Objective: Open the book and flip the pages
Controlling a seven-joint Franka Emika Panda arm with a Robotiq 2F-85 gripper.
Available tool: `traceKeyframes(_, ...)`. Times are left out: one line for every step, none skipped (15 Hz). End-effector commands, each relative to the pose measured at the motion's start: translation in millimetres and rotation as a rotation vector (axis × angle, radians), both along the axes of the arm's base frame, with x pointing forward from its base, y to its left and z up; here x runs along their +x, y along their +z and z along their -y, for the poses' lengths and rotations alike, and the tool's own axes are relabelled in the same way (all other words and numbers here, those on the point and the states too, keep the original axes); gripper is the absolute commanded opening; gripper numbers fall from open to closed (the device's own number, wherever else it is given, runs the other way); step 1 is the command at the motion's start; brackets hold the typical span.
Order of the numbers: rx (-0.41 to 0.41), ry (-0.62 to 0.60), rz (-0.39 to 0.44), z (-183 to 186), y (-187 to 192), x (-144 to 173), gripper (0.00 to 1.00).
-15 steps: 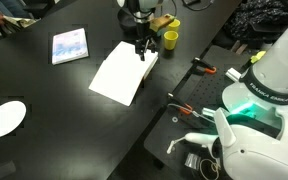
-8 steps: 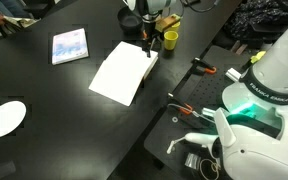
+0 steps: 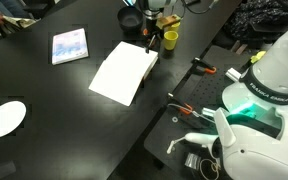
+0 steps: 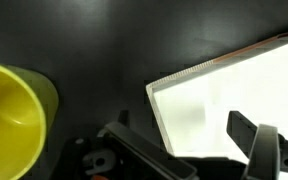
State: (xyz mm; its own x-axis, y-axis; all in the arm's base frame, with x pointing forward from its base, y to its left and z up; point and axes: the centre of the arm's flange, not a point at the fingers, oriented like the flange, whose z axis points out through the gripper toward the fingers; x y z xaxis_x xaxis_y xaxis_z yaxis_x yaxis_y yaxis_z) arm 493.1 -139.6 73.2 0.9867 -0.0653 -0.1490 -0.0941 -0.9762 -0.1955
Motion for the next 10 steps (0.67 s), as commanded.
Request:
traceKeyframes(0.068, -0.01, 0.017, 8, -15, 12, 1.0)
traceKeyframes(0.077, -0.01, 0.018, 7, -17, 12, 1.0)
traceKeyframes(0.085, -0.012, 0.019, 7, -20, 13, 1.0)
traceKeyframes(0.096, -0.015, 0.016, 6, -22, 13, 1.0)
traceKeyframes(0.104, -0.018, 0.014, 4, -24, 15, 1.0)
traceKeyframes(0.112, -0.017, 0.014, 1, -23, 15, 1.0)
traceKeyframes(0.12, -0.016, 0.018, -3, -21, 17, 1.0)
traceKeyframes(0.126, -0.012, 0.019, -7, -20, 18, 1.0)
traceKeyframes(0.13, -0.009, 0.017, -10, -18, 20, 1.0)
traceKeyframes(0.133, -0.003, 0.014, -14, -15, 21, 1.0)
